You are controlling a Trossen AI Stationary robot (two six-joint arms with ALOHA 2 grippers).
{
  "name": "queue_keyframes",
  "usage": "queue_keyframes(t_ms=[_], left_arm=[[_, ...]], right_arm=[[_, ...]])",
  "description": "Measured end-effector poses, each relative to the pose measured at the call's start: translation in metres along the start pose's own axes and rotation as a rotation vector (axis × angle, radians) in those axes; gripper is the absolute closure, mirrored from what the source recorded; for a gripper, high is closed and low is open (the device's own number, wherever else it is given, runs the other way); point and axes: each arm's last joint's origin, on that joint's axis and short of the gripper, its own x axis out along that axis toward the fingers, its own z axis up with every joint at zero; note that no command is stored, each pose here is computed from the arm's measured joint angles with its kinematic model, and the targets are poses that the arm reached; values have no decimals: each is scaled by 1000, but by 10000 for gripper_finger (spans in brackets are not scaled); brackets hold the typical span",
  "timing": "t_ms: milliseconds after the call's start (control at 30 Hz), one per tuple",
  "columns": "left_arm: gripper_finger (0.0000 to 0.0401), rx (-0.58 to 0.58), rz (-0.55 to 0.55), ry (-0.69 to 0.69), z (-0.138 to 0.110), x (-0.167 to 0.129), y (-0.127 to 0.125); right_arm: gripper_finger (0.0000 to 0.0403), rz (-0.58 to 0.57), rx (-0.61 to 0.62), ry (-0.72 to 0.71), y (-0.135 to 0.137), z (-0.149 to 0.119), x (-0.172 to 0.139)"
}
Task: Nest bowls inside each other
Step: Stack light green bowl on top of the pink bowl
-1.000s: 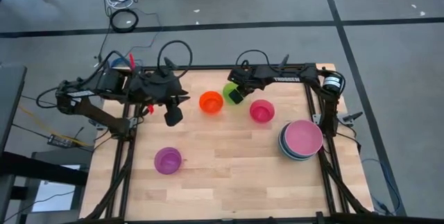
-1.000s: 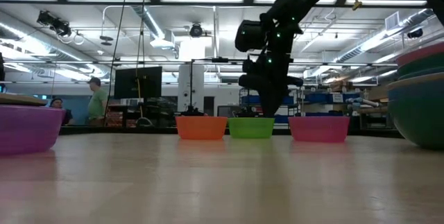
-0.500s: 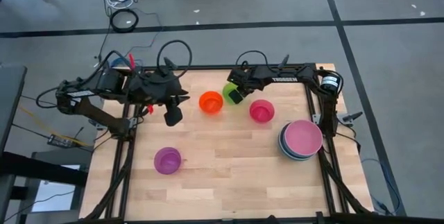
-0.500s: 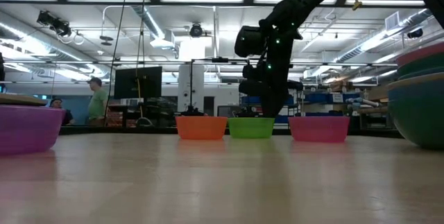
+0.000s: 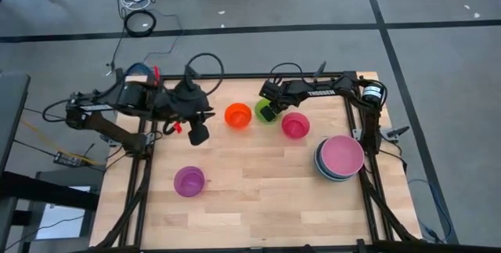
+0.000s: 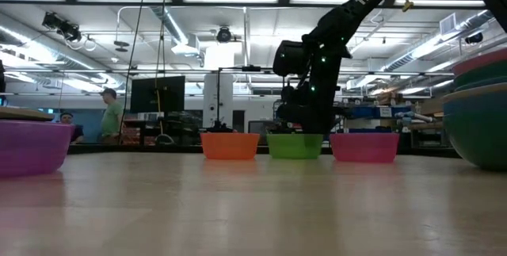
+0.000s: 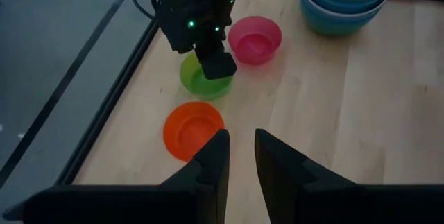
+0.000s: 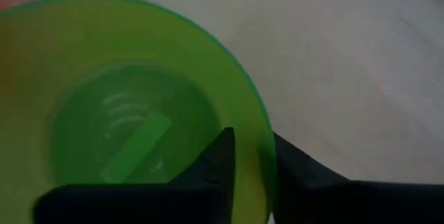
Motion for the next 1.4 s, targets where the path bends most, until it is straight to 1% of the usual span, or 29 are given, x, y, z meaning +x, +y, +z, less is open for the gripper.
queue_keyframes(t_ms=[100,133,233,333,433,500,567,667,800,867,967,1067,1133,1200,1233,1400], left_arm=[[323,-10,3,9,-2,4,-1],[323,-14,3,12,-3,5,-1],[323,-17,4,11,-4,9,-3],[323,-15,5,16,-6,13,-4],[323,-23,1,1,-5,15,-5],[323,-44,3,3,-5,15,-5],[323,-56,6,1,-5,15,-5],[323,-46,9,3,-5,16,-5],[323,-36,6,25,-6,19,-6],[323,-36,5,25,-7,20,-7],[323,-15,9,46,-11,26,-9],[323,34,9,55,-15,35,-11],[323,69,6,47,-19,43,-14],[323,108,2,44,-23,52,-17],[323,124,-1,40,-24,56,-18],[323,185,-10,50,-39,78,-23]], right_arm=[[388,38,1,4,-1,2,-1],[394,51,4,0,-2,4,-1],[398,57,4,-4,-3,5,-2],[401,66,-6,-27,-4,7,-11],[402,76,-16,-63,-10,8,-34],[402,85,-19,-106,-14,8,-57],[403,71,-45,-127,-18,2,-84],[403,45,-114,-111,-22,-21,-128],[403,72,-187,-67,-30,-69,-191],[403,115,-191,-73,-36,-96,-221],[403,175,-161,-62,-55,-135,-257],[403,196,-95,-1,-76,-170,-278],[403,234,-71,16,-82,-187,-287],[403,301,-69,10,-81,-197,-294],[403,308,-71,14,-80,-201,-295],[403,279,-116,75,-61,-215,-291]])
